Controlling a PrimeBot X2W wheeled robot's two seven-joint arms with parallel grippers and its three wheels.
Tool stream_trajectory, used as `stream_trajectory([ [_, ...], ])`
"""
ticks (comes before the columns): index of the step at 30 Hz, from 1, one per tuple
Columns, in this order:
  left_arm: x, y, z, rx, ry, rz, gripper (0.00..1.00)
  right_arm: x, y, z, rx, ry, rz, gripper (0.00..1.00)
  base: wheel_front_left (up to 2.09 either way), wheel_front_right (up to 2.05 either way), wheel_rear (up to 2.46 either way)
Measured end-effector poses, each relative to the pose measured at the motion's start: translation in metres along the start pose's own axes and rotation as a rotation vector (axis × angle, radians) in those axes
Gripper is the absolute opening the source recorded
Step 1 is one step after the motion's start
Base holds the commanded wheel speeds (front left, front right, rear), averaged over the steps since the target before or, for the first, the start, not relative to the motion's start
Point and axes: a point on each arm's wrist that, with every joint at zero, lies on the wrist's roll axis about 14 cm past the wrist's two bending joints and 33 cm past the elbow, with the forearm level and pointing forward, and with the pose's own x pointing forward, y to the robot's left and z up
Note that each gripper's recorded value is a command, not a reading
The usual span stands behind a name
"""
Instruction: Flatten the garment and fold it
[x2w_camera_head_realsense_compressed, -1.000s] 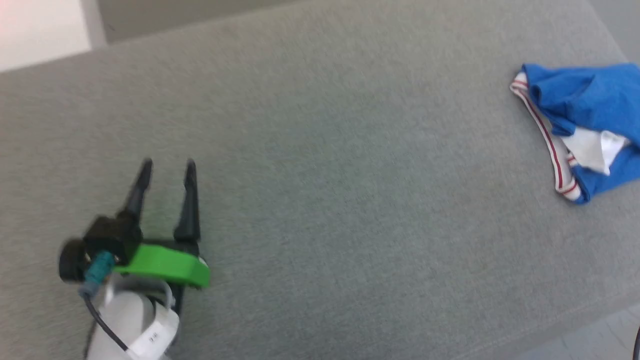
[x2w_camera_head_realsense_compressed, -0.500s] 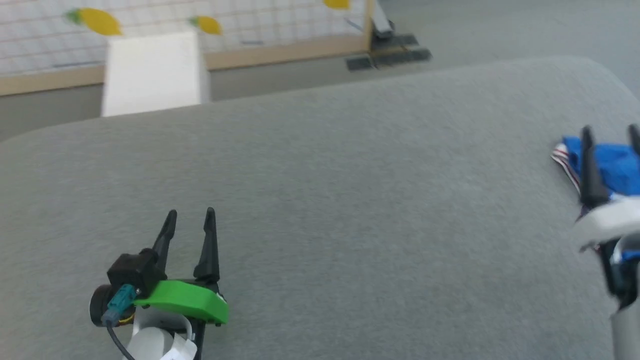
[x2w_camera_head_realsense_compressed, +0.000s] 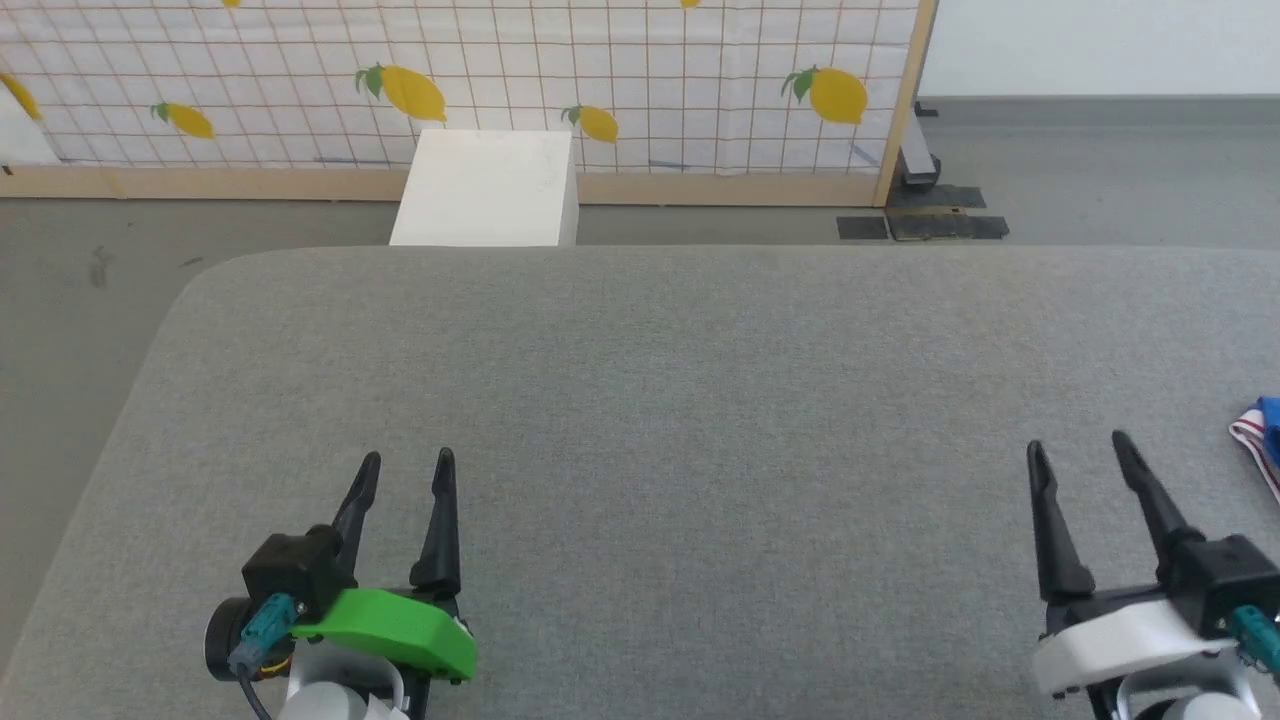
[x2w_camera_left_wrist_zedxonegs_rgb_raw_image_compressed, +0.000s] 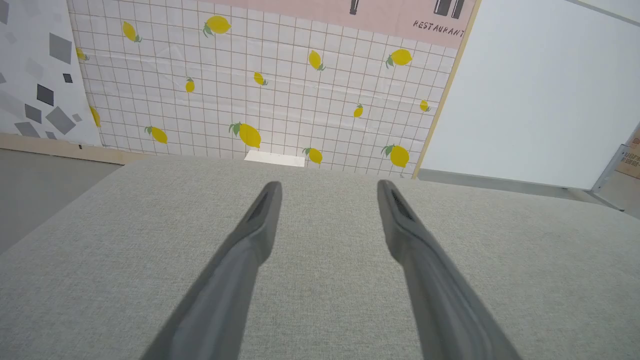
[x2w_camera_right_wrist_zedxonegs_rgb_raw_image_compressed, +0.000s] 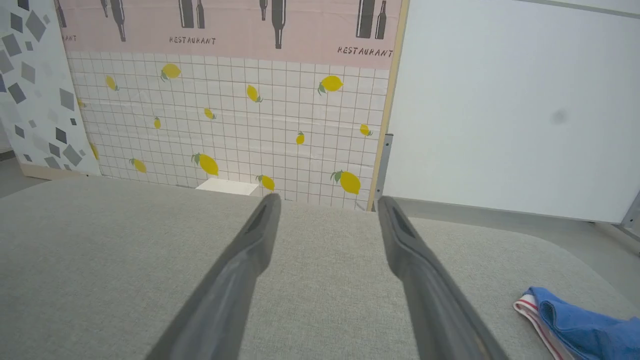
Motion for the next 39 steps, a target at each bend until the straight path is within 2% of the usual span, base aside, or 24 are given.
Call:
stream_trajectory([
  [7, -0.004, 0.001, 0.0, -0.009, 0.0, 0.008, 1.0, -0.009, 0.014, -0.009, 0.014, 0.025, 0.017, 1.0, 0.0, 0.0, 0.0],
  [31, -0.005, -0.001, -0.001, -0.035, 0.0, 0.014, 1.0, -0.012, 0.017, -0.015, 0.064, 0.038, 0.009, 1.0, 0.0, 0.0, 0.0],
  [32, -0.005, -0.001, -0.001, -0.035, 0.001, 0.013, 0.0, -0.012, 0.017, -0.015, 0.064, 0.041, 0.009, 0.0, 0.0, 0.0, 0.0],
  [39, -0.004, -0.001, -0.001, -0.035, 0.001, 0.012, 0.0, -0.012, 0.017, -0.015, 0.063, 0.042, 0.009, 0.0, 0.0, 0.0, 0.0],
])
